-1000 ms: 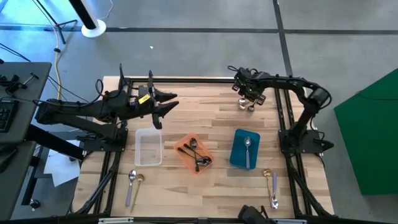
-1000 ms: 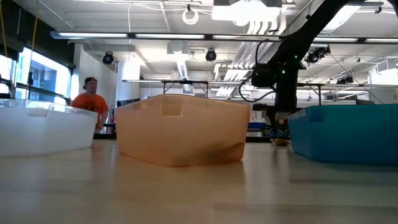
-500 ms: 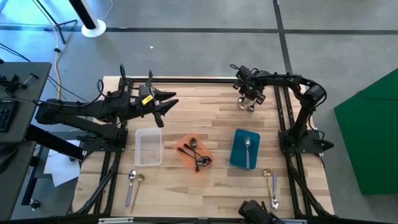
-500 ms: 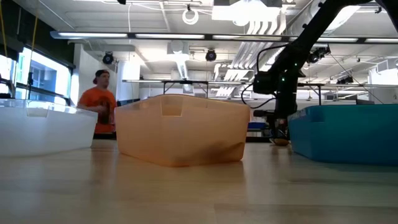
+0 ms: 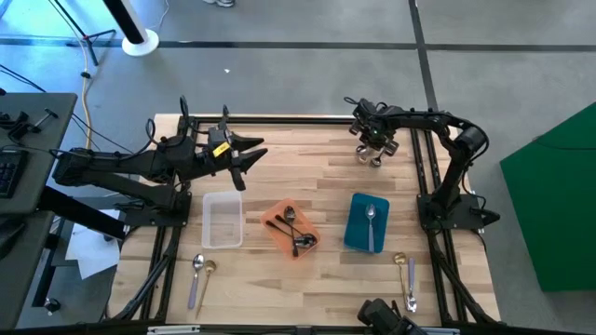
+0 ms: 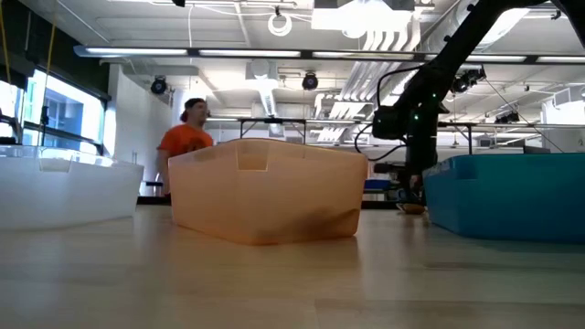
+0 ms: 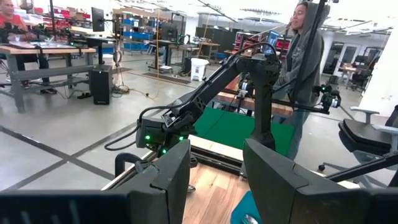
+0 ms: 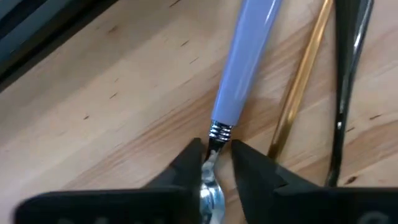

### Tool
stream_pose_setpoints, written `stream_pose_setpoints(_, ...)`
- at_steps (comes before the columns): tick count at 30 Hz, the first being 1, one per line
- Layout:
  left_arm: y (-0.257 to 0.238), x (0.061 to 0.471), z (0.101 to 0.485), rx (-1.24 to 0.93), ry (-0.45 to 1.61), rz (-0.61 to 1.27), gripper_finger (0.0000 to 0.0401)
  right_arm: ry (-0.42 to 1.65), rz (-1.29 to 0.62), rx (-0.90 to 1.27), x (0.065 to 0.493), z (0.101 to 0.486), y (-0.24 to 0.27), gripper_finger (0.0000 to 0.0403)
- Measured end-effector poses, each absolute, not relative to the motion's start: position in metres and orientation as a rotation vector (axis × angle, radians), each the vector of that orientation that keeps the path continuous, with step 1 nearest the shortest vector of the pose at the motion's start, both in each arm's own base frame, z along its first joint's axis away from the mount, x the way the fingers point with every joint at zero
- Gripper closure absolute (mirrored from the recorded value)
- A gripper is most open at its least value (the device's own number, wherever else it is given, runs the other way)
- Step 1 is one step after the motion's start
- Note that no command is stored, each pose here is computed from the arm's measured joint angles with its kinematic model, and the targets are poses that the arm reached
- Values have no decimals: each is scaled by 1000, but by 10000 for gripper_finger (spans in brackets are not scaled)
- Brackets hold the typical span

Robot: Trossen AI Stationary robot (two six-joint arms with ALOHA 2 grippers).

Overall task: Sort silverware by color (type)
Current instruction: Put the top purple spoon into the blue bin

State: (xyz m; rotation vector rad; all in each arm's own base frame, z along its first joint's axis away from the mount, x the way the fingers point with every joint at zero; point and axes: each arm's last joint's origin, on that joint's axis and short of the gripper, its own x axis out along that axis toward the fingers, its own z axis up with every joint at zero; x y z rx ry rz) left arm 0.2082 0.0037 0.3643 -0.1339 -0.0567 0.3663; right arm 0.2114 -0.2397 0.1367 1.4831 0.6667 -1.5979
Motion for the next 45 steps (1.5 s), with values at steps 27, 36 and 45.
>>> stream_pose_setpoints(27, 5, 208, 364, -134, -58, 380, 263, 763, -1541, 1324, 218, 137, -232, 402)
stream_pose_setpoints(36, 5, 208, 364, -134, -58, 383, 263, 766, -1513, 1318, 222, 139, -230, 402)
stream_pose_setpoints(45, 5, 208, 364, -134, -58, 383, 263, 718, -1467, 1261, 219, 159, -229, 400)
